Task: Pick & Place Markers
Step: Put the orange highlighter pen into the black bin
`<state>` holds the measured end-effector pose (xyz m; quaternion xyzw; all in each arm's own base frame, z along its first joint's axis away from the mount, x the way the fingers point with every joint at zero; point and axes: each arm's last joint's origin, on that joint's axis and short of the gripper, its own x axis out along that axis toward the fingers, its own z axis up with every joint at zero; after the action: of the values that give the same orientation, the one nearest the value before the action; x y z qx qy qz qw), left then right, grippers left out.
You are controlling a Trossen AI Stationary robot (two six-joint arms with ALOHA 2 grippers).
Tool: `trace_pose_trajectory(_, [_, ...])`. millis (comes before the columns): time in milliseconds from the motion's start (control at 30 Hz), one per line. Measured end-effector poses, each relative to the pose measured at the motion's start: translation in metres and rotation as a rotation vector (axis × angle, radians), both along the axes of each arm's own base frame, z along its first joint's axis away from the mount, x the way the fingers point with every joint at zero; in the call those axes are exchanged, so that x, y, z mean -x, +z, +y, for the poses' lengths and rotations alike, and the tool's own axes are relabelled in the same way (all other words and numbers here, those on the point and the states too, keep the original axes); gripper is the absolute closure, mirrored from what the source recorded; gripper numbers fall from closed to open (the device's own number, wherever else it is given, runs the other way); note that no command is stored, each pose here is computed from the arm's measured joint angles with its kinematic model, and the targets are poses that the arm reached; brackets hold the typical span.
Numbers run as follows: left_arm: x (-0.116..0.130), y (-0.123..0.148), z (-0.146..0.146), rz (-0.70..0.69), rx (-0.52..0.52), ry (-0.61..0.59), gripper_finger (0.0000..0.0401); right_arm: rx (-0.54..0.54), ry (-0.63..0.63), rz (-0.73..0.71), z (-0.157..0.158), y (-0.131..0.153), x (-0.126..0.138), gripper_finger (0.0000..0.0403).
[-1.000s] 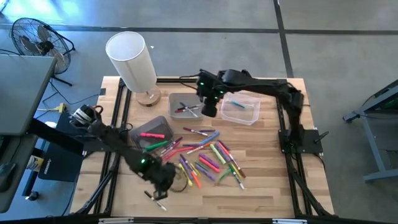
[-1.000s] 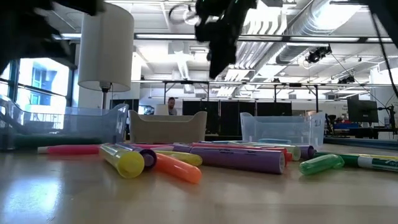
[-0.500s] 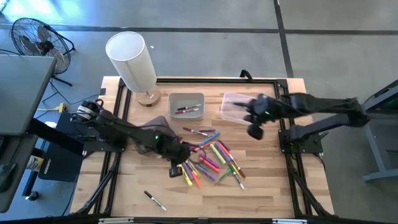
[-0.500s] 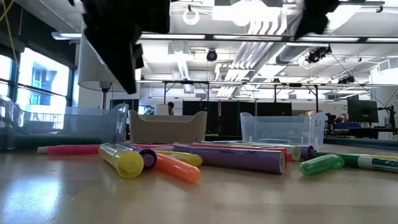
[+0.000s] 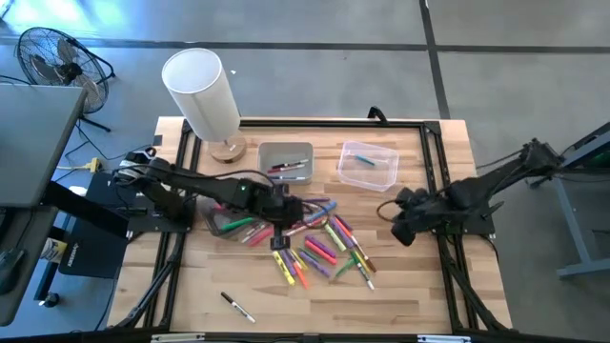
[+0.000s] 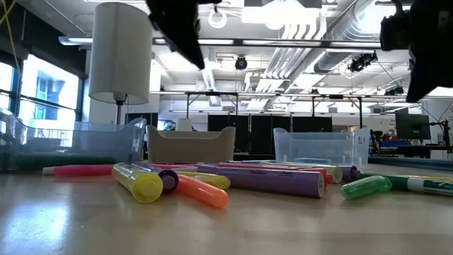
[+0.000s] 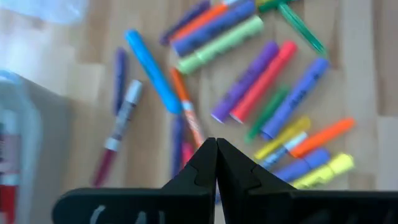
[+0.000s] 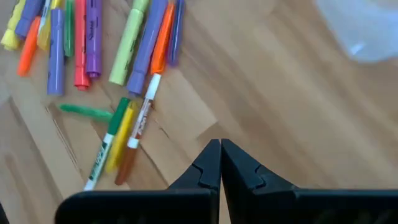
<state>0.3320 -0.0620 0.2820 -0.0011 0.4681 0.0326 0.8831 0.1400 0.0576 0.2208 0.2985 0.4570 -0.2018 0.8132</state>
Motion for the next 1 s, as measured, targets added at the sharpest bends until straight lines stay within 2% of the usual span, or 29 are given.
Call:
trace_pose_trajectory(233, [-0.007,0.016,0.005,-0.068,-0.091,-0.088,0.0401,-0.054,-0.083,0.019,0.025,-0.028,-0.016,0.0403])
trace_pose_trajectory(400, [-0.019,0.006,0.004,-0.084,-0.159,-0.12,0.04,-0.091,-0.15,-0.004,0.038,-0.037,-0.032,0.0402])
trace_pose_trajectory(500, [-0.029,0.007,0.003,-0.149,-0.188,-0.112,0.04,-0.106,-0.183,-0.036,0.044,-0.038,-0.039,0.0402])
trace_pose_trajectory(600, [-0.031,-0.006,0.003,-0.096,-0.243,-0.173,0.04,-0.118,-0.219,-0.059,0.048,-0.037,-0.046,0.0402])
trace_pose_trajectory(667, [-0.044,-0.009,0.0,-0.153,-0.25,-0.206,0.0397,-0.117,-0.232,-0.068,0.049,-0.036,-0.048,0.0402])
trace_pose_trajectory(800, [-0.046,-0.019,-0.002,-0.125,-0.24,-0.256,0.0368,-0.134,-0.265,-0.078,0.05,-0.036,-0.049,0.0402])
trace_pose_trajectory(867, [-0.055,-0.024,-0.003,-0.152,-0.211,-0.271,0.0344,-0.136,-0.281,-0.074,0.049,-0.036,-0.049,0.0402])
trace_pose_trajectory(967, [-0.056,-0.041,0.0,-0.071,-0.199,-0.283,0.0302,-0.133,-0.305,-0.08,0.049,-0.037,-0.049,0.0403])
trace_pose_trajectory(1000, [-0.058,-0.044,-0.001,-0.081,-0.184,-0.292,0.0288,-0.13,-0.308,-0.077,0.049,-0.037,-0.049,0.0403])
